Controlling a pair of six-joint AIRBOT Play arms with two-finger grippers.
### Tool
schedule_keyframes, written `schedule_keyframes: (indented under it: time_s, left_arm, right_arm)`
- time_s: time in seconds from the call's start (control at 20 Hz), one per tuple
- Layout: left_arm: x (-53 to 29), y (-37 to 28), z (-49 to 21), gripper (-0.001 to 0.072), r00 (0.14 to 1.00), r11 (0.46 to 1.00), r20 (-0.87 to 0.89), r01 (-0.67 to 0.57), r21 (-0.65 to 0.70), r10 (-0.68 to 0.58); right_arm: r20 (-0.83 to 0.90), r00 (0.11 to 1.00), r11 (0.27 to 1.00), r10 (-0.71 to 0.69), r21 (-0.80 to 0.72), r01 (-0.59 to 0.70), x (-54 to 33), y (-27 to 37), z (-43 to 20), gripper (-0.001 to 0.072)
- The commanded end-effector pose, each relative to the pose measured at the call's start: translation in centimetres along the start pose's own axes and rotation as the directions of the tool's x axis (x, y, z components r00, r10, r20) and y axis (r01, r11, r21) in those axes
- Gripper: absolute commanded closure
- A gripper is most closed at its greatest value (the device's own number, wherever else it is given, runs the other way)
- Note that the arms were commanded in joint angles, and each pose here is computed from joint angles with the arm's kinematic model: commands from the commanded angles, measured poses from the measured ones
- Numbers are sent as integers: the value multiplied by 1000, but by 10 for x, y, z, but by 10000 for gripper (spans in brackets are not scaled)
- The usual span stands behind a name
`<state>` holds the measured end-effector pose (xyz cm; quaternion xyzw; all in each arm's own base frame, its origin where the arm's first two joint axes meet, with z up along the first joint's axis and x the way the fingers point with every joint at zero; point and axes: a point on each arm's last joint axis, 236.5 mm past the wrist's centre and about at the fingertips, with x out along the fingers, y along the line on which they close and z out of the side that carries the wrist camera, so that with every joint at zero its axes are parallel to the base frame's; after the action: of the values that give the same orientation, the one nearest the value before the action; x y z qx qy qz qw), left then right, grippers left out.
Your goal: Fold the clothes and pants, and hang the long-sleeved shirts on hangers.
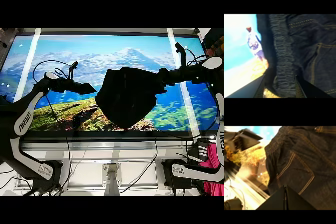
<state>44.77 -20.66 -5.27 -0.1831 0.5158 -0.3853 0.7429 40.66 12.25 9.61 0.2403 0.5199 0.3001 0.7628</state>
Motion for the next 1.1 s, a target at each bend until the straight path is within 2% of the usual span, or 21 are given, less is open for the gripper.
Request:
schedule_keyframes:
  time_s: [0.0,0.3,0.35,0.4,0.45,0.5,0.6,0.75,0.9,1.05]
  left_arm:
    - [12,4,-14,298,999,999,-46,22,-41,-24]
    - [34,-17,-38,305,987,996,-140,78,-32,-82]
    - [36,-21,-41,429,984,996,-152,90,-26,-93]
    - [35,-26,-44,650,980,994,-167,105,-27,-108]
    - [33,-30,-47,694,976,993,-179,119,-27,-122]
    - [31,-34,-48,694,973,991,-187,132,-28,-135]
    - [26,-38,-44,695,975,991,-177,132,-15,-133]
    - [21,-43,-38,695,980,992,-158,125,4,-123]
    - [22,-45,-38,695,979,992,-159,128,9,-125]
    - [24,-51,-37,695,978,990,-156,141,5,-139]
  right_arm:
    - [3,1000,1000,6,8,-6,-7,9,-6,680]
    - [1,1000,1000,-1,6,1,-7,8,-6,680]
    - [2,1000,1000,-16,3,16,-7,4,-6,688]
    - [16,998,998,-64,-7,64,-8,-7,-3,703]
    - [24,991,991,-128,-20,129,-9,-23,-1,705]
    - [26,986,986,-167,-16,168,-10,-35,-1,706]
    - [-7,989,987,-148,59,149,-6,-53,-19,707]
    - [-56,998,973,-24,227,37,15,-68,-78,707]
    - [-35,993,922,112,377,-90,40,-56,-137,706]
    - [9,992,867,127,486,-115,54,-54,-180,705]
